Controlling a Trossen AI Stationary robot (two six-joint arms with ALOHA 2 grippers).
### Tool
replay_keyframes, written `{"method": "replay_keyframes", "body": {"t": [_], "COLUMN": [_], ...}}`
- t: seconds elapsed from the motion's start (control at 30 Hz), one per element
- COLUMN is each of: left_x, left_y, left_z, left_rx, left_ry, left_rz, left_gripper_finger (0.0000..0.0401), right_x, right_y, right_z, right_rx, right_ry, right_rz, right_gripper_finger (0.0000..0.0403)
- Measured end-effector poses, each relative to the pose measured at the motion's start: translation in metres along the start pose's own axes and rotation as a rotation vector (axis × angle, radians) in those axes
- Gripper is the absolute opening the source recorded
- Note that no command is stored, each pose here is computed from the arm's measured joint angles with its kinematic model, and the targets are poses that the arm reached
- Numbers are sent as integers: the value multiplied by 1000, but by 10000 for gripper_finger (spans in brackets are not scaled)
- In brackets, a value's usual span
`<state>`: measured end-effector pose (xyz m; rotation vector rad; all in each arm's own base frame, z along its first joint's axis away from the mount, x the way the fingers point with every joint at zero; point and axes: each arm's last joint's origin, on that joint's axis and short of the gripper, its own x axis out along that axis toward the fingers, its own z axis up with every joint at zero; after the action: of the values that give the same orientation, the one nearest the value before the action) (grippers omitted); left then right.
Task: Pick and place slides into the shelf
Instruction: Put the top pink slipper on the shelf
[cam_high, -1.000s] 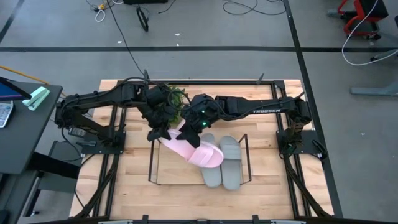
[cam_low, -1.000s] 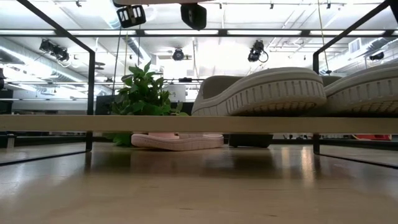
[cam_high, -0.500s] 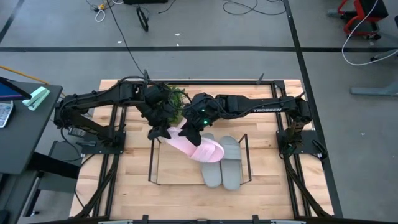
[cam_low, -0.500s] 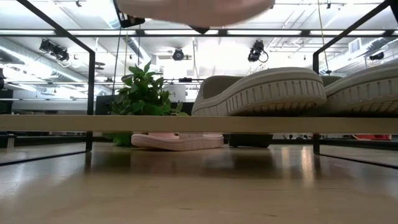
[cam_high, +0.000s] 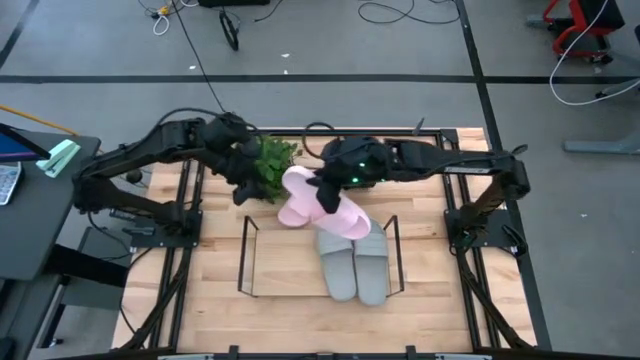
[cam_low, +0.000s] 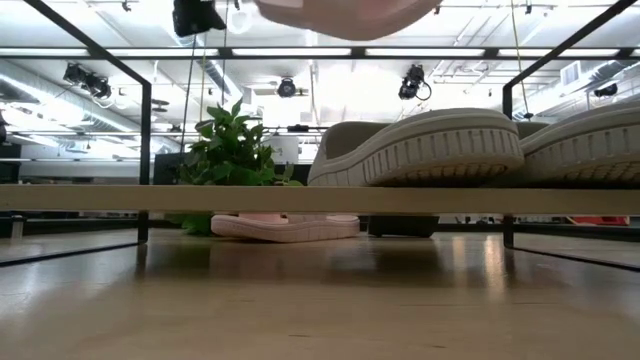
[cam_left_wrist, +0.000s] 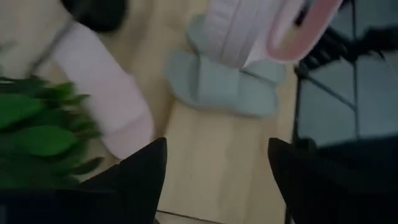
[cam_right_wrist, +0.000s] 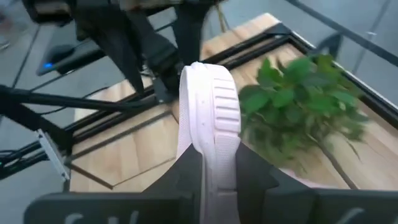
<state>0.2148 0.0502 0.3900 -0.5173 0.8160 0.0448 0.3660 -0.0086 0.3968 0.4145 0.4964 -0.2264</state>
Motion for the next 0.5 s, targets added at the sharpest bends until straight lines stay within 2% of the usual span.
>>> {"method": "replay_keyframes", "body": {"t": [0.13, 0.23, 0.37, 0.5], "left_x": [-20, -34, -49, -61], "left_y": [-4, -7, -9, -11], "left_z": [-3, -6, -8, -8], "left_rx": [-25, -48, -76, -72], "left_ry": [-124, -211, -321, -418], "left_rz": [62, 92, 140, 176], "left_gripper_finger": [285, 285, 285, 286], "right_x": [-18, -30, -36, -30], "right_y": [-3, -4, -2, 7], "right_z": [-19, -40, -68, -90], "right_rx": [54, 146, 355, 580], "right_ry": [-18, -78, -232, -414], "right_rz": [-60, -39, 32, 92], "right_gripper_finger": [64, 64, 64, 64]}}
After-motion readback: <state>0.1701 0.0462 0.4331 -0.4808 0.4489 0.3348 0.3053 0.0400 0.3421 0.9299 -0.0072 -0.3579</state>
